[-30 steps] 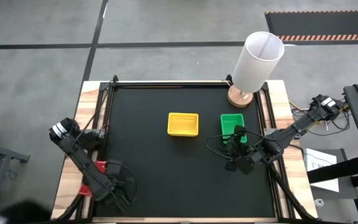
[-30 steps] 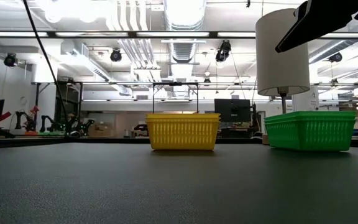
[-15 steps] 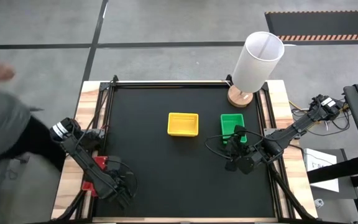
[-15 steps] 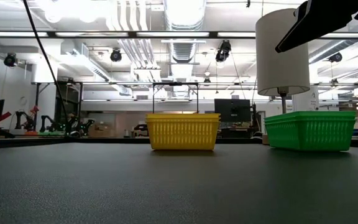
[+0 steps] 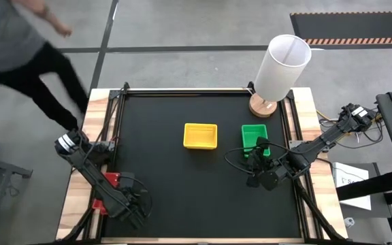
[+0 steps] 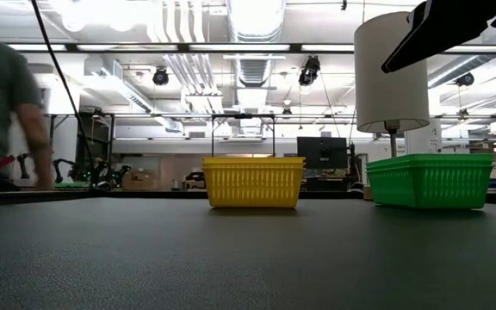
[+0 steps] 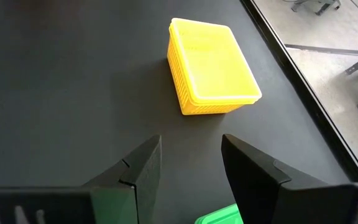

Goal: Stack baskets by color
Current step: Stack the red bin on top of the left red bin, then return to Home Position

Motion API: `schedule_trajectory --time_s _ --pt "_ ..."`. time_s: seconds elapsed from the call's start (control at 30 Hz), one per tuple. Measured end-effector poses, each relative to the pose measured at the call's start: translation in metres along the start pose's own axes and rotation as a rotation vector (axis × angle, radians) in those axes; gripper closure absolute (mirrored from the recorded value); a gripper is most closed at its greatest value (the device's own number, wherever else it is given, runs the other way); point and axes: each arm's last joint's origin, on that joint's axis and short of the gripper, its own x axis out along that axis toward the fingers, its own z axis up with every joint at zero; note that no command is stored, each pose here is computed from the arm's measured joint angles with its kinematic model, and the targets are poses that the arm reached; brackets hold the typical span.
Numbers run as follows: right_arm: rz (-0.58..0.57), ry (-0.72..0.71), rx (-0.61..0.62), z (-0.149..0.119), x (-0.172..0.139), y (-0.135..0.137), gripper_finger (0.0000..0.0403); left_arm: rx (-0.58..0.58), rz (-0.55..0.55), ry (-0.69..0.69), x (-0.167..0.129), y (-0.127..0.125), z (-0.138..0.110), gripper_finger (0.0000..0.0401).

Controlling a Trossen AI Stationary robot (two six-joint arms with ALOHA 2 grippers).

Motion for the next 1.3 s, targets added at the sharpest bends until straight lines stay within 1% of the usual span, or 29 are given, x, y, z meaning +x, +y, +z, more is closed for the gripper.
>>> schedule_trajectory --time_s 0.13,0.2,0.3,0.5,0.57,0.63,0.7,0.73,0.8,0.87,0.9,1.0,1.07,1.1,1.17,1.2,1.23,1.3 --pt "0.000 0.000 -0.001 0.000 0.000 0.000 0.0243 -0.002 -0.014 -0.022 0.002 -0.002 0.000 0.0400" --pt "0.000 0.001 -0.001 0.000 0.000 0.000 0.0243 -0.003 -0.038 -0.043 0.002 -0.003 0.001 0.0392" --pt "0.000 0.001 0.002 0.000 0.000 0.000 0.0240 0.004 -0.040 -0.049 0.002 -0.003 0.001 0.0367" --pt "-0.001 0.004 0.000 -0.001 0.001 0.000 0.0241 0.033 -0.052 -0.040 0.002 -0.004 0.000 0.0300" --pt "-0.002 0.007 -0.003 -0.003 0.001 0.000 0.0241 0.085 -0.061 -0.051 0.002 -0.005 0.001 0.0286" --pt "-0.003 0.009 -0.006 -0.005 0.002 0.000 0.0240 0.170 -0.095 -0.081 0.000 -0.006 0.001 0.0280" --pt "-0.004 0.012 -0.010 -0.008 0.005 0.001 0.0239 0.265 -0.195 -0.149 -0.001 -0.011 0.000 0.0279" --pt "-0.006 0.015 -0.023 -0.011 0.006 0.001 0.0239 0.304 -0.275 -0.195 -0.003 -0.015 -0.001 0.0279" --pt "0.000 0.006 -0.052 -0.016 0.010 0.003 0.0242 0.408 -0.482 -0.321 -0.011 -0.026 -0.003 0.0279" --pt "0.028 -0.037 -0.098 -0.019 0.015 0.007 0.0248 0.559 -0.717 -0.492 -0.028 -0.040 -0.007 0.0279" --pt "0.061 -0.068 -0.125 -0.019 0.018 0.010 0.0252 0.643 -0.810 -0.577 -0.037 -0.049 -0.010 0.0281" --pt "0.235 -0.210 -0.219 -0.015 0.027 0.016 0.0267 0.937 -1.001 -0.800 -0.059 -0.068 -0.009 0.0295" --pt "0.339 -0.310 -0.270 -0.011 0.032 0.015 0.0277 1.106 -1.126 -0.911 -0.066 -0.076 -0.001 0.0312" --pt "0.370 -0.355 -0.284 -0.009 0.035 0.014 0.0282 1.182 -1.203 -0.950 -0.068 -0.078 0.005 0.0323" --pt "0.391 -0.406 -0.313 -0.008 0.041 0.006 0.0291 1.304 -1.296 -0.988 -0.063 -0.078 0.023 0.0346" --pt "0.393 -0.425 -0.322 -0.008 0.044 0.002 0.0296 1.346 -1.307 -0.987 -0.056 -0.077 0.034 0.0359" --pt "0.391 -0.439 -0.336 -0.009 0.048 -0.003 0.0301 1.366 -1.302 -0.981 -0.048 -0.075 0.045 0.0372" --pt "0.390 -0.479 -0.356 -0.009 0.054 -0.014 0.0310 1.350 -1.262 -0.984 -0.032 -0.069 0.073 0.0393"
